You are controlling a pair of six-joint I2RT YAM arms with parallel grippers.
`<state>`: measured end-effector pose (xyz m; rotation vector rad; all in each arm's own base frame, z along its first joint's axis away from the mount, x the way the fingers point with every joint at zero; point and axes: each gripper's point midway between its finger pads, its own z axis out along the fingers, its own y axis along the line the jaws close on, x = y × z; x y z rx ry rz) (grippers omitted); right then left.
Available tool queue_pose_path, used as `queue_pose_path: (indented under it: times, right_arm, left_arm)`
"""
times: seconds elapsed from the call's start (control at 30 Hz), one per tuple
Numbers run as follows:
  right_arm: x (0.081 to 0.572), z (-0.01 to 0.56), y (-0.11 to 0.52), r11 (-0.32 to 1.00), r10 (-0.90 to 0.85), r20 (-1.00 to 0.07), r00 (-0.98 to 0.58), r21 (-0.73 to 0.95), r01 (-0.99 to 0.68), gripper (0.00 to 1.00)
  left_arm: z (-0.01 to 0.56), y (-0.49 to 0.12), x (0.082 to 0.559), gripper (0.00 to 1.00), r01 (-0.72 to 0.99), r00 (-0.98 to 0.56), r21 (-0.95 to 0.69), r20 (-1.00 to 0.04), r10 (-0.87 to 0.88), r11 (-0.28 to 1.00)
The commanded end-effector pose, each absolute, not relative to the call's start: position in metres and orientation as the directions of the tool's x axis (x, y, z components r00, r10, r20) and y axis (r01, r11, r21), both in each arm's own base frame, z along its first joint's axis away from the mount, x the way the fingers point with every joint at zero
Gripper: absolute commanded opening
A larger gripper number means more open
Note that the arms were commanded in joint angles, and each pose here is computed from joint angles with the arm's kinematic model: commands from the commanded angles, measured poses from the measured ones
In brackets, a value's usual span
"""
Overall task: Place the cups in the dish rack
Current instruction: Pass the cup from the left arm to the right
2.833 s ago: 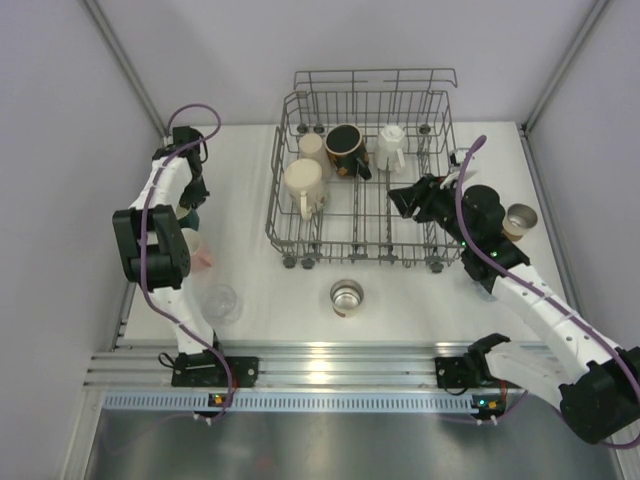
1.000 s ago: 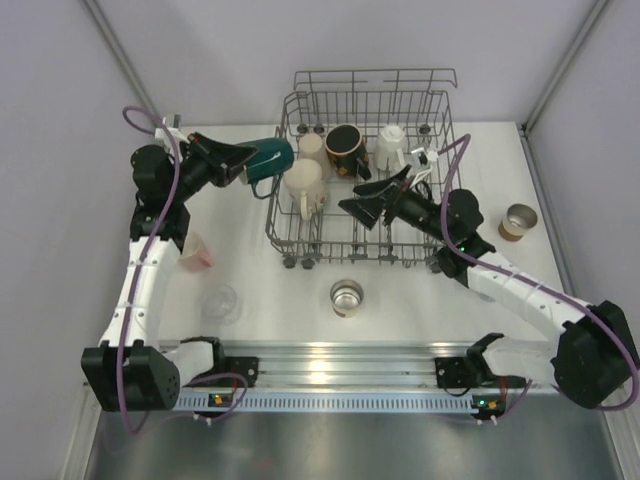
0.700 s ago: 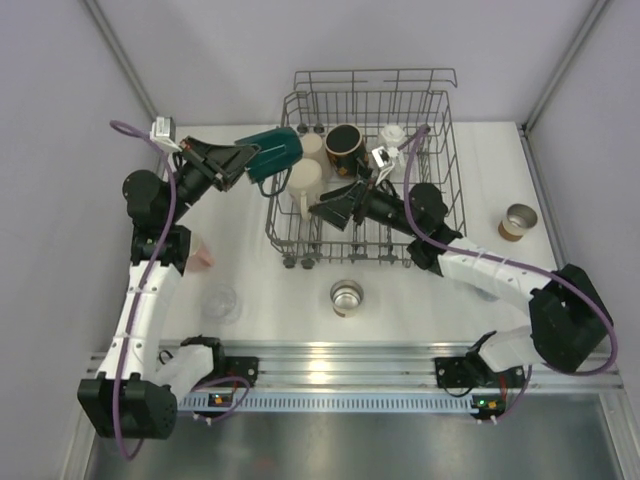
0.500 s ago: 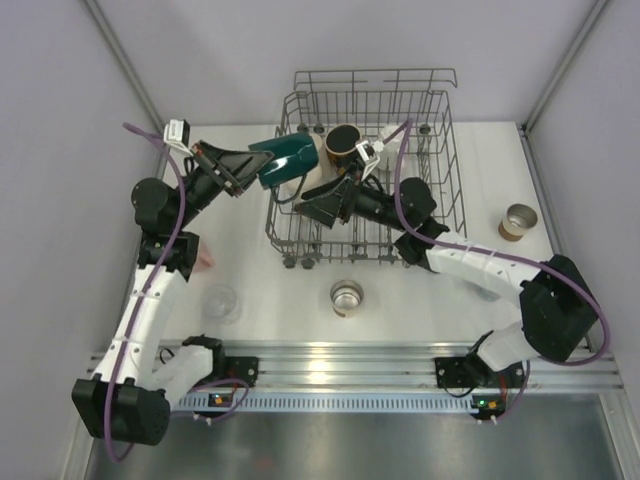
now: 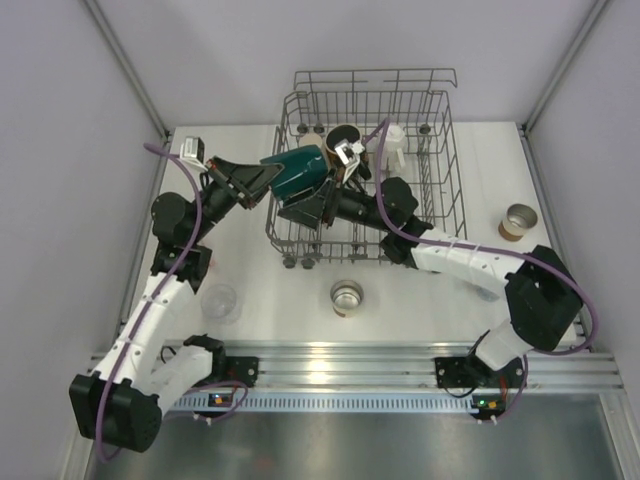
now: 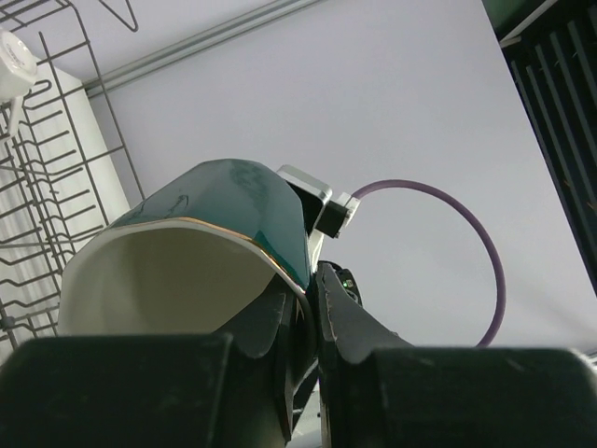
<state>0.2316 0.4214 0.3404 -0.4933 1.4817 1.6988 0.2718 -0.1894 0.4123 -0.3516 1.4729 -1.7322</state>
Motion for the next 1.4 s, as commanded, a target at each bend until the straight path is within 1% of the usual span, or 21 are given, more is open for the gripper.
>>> queue_pose_path:
  times: [0.0, 0.03, 0.13, 0.17, 0.23, 0.27, 0.3, 0.5, 0.53, 0.57, 0.63, 0.67, 0.77, 0.87, 1.0, 1.03, 1.13, 1.23, 1.27, 1.33, 1.37]
  right_arm:
    - [0.216, 0.38, 0.428, -0.062, 0.366, -0.761, -0.536, 0.555, -0.83, 0.6]
    - [0.216, 0.381, 0.427, -0.06, 0.369, -0.76, -0.535, 0.554, -0.83, 0.58]
    - [0.216, 0.382, 0.425, -0.058, 0.385, -0.755, -0.532, 0.555, -0.83, 0.39]
    - [0.216, 0.382, 0.423, -0.057, 0.39, -0.752, -0.531, 0.556, -0.829, 0.26]
    - [0.216, 0.382, 0.419, -0.047, 0.408, -0.747, -0.524, 0.556, -0.83, 0.14]
    - [0.216, 0.381, 0.418, -0.044, 0.412, -0.747, -0.522, 0.556, -0.83, 0.03]
    - [0.218, 0.376, 0.416, -0.031, 0.415, -0.746, -0.521, 0.561, -0.827, 0.0]
    - [0.225, 0.371, 0.405, -0.011, 0.449, -0.73, -0.516, 0.573, -0.819, 0.0]
    - [0.225, 0.37, 0.404, -0.01, 0.449, -0.73, -0.516, 0.573, -0.819, 0.0]
    - [0.226, 0.368, 0.403, -0.008, 0.452, -0.729, -0.515, 0.574, -0.819, 0.0]
    - [0.231, 0.365, 0.4, 0.004, 0.458, -0.721, -0.52, 0.586, -0.81, 0.0]
    - [0.233, 0.364, 0.398, 0.008, 0.461, -0.719, -0.519, 0.588, -0.808, 0.0]
    - [0.239, 0.36, 0.392, 0.022, 0.464, -0.719, -0.516, 0.592, -0.805, 0.0]
    - [0.249, 0.356, 0.383, 0.055, 0.476, -0.718, -0.507, 0.6, -0.798, 0.0]
    - [0.268, 0.35, 0.363, 0.12, 0.493, -0.728, -0.477, 0.6, -0.791, 0.0]
    - [0.272, 0.346, 0.36, 0.141, 0.487, -0.732, -0.477, 0.605, -0.784, 0.0]
    - [0.293, 0.335, 0.334, 0.254, 0.48, -0.759, -0.44, 0.6, -0.758, 0.0]
    - [0.321, 0.331, 0.294, 0.413, 0.481, -0.81, -0.335, 0.546, -0.729, 0.0]
    - [0.331, 0.315, 0.283, 0.505, 0.419, -0.849, -0.321, 0.512, -0.695, 0.0]
    - [0.355, 0.315, 0.247, 0.66, 0.386, -0.893, -0.23, 0.442, -0.607, 0.0]
    - [0.369, 0.304, 0.226, 0.767, 0.311, -0.929, -0.202, 0.371, -0.524, 0.0]
  left_arm:
    - [0.454, -0.19, 0.244, 0.0, 0.545, -0.589, -0.837, -0.333, -0.736, -0.058]
    - [0.452, -0.191, 0.243, 0.0, 0.541, -0.592, -0.839, -0.329, -0.735, -0.06]
    - [0.445, -0.194, 0.241, 0.0, 0.529, -0.605, -0.846, -0.325, -0.727, -0.063]
    - [0.442, -0.195, 0.24, 0.0, 0.525, -0.608, -0.849, -0.322, -0.726, -0.063]
    - [0.432, -0.194, 0.238, 0.0, 0.517, -0.609, -0.854, -0.319, -0.726, -0.058]
    - [0.43, -0.194, 0.237, 0.0, 0.518, -0.605, -0.854, -0.322, -0.729, -0.053]
    - [0.424, -0.193, 0.237, 0.0, 0.512, -0.607, -0.857, -0.322, -0.727, -0.048]
    - [0.407, -0.196, 0.238, 0.0, 0.507, -0.61, -0.862, -0.345, -0.713, -0.017]
    - [0.405, -0.196, 0.24, 0.04, 0.506, -0.609, -0.863, -0.348, -0.713, -0.011]
    - [0.404, -0.196, 0.24, 0.19, 0.506, -0.607, -0.862, -0.35, -0.714, -0.008]
    - [0.402, -0.197, 0.241, 0.33, 0.508, -0.606, -0.861, -0.356, -0.711, -0.001]
    - [0.403, -0.197, 0.241, 0.45, 0.513, -0.602, -0.859, -0.36, -0.713, 0.001]
    - [0.402, -0.197, 0.242, 0.62, 0.517, -0.598, -0.856, -0.371, -0.71, 0.011]
    - [0.4, -0.198, 0.242, 0.7, 0.531, -0.591, -0.847, -0.393, -0.704, 0.027]
    - [0.393, -0.199, 0.247, 0.88, 0.512, -0.587, -0.856, -0.41, -0.698, 0.072]
    - [0.389, -0.199, 0.25, 0.91, 0.51, -0.579, -0.854, -0.429, -0.693, 0.102]
    - [0.376, -0.197, 0.259, 0.98, 0.458, -0.572, -0.868, -0.453, -0.684, 0.192]
    - [0.369, -0.19, 0.266, 0.98, 0.42, -0.539, -0.863, -0.485, -0.689, 0.28]
    - [0.37, -0.188, 0.266, 0.98, 0.417, -0.528, -0.859, -0.495, -0.69, 0.297]
    - [0.371, -0.183, 0.268, 0.98, 0.412, -0.499, -0.848, -0.516, -0.696, 0.334]
    - [0.371, -0.182, 0.268, 0.98, 0.405, -0.497, -0.848, -0.519, -0.695, 0.343]
